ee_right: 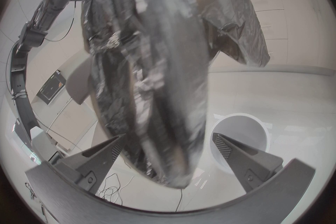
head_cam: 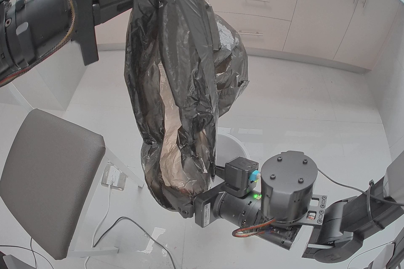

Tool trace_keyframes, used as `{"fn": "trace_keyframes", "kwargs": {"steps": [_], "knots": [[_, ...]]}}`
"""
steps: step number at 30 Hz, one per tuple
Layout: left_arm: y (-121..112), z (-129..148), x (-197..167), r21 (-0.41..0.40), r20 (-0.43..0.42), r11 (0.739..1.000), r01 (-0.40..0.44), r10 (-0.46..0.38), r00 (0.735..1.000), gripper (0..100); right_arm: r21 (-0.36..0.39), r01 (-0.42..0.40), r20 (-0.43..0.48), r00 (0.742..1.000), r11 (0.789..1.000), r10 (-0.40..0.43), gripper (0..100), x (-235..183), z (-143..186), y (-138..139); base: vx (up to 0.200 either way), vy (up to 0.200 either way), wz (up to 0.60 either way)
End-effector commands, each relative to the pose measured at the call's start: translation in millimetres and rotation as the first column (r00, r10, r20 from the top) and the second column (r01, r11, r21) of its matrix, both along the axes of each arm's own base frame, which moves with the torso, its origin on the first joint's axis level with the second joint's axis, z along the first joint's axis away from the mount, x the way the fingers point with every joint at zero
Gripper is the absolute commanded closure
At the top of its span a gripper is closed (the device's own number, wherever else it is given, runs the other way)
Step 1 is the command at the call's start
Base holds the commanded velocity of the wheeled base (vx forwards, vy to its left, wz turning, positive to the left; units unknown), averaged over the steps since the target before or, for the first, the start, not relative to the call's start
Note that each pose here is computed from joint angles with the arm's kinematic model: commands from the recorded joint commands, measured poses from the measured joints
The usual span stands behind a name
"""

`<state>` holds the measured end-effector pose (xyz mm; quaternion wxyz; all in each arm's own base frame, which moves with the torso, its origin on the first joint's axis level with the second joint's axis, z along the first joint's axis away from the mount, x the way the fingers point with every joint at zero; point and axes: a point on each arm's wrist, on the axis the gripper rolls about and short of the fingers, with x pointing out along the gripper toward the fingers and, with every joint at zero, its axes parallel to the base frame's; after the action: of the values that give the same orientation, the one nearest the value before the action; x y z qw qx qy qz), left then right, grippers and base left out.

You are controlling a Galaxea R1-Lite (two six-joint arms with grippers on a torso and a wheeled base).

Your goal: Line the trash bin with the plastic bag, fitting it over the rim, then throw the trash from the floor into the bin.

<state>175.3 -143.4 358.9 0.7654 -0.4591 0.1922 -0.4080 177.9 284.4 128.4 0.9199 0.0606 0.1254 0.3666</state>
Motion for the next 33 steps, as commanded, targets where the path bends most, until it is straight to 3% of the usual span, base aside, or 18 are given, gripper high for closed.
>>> {"fn": "trace_keyframes", "kwargs": {"steps": [1, 12, 18, 23, 24, 33], "knots": [[0, 0, -1, 0.0, -0.001, 1.0, 0.002, -0.002, 1.0, 100, 0.0, 0.04, 0.017, 0.999, 0.999, -0.04, 0, 14, -4, -5, 0.0, 0.0, 0.0], [0, -1, 0, 0.004, -0.006, 1.0, 0.003, -0.003, 1.0, 100, -0.005, 0.068, 0.035, 0.997, 0.998, -0.068, 0, 18, -2, -8, 0.0, 0.0, 0.0], [0, -3, 0, 0.007, -0.009, 1.0, 0.003, -0.003, 1.0, 100, 0.05, 0.058, 0.07, 0.996, 0.997, -0.061, 0, 14, 1, -7, 0.0, 0.0, 0.0], [-1, -4, 1, 0.009, -0.012, 1.0, 0.003, -0.003, 1.0, 100, 0.046, 0.058, 0.066, 0.996, 0.997, -0.061, 0, 13, -1, -9, 0.0, 0.0, 0.0], [-1, -3, 0, 0.008, -0.01, 1.0, 0.003, -0.003, 1.0, 100, 0.042, 0.06, 0.064, 0.996, 0.997, -0.062, 100, 13, -2, -9, 0.0, 0.0, 0.0], [1, -10, 1, 0.023, -0.027, 1.0, -0.006, 0.006, 1.0, 100, -0.01, 0.072, 0.046, 0.996, 0.997, -0.072, 100, 7, -11, -25, 0.0, 0.0, 0.0]]}}
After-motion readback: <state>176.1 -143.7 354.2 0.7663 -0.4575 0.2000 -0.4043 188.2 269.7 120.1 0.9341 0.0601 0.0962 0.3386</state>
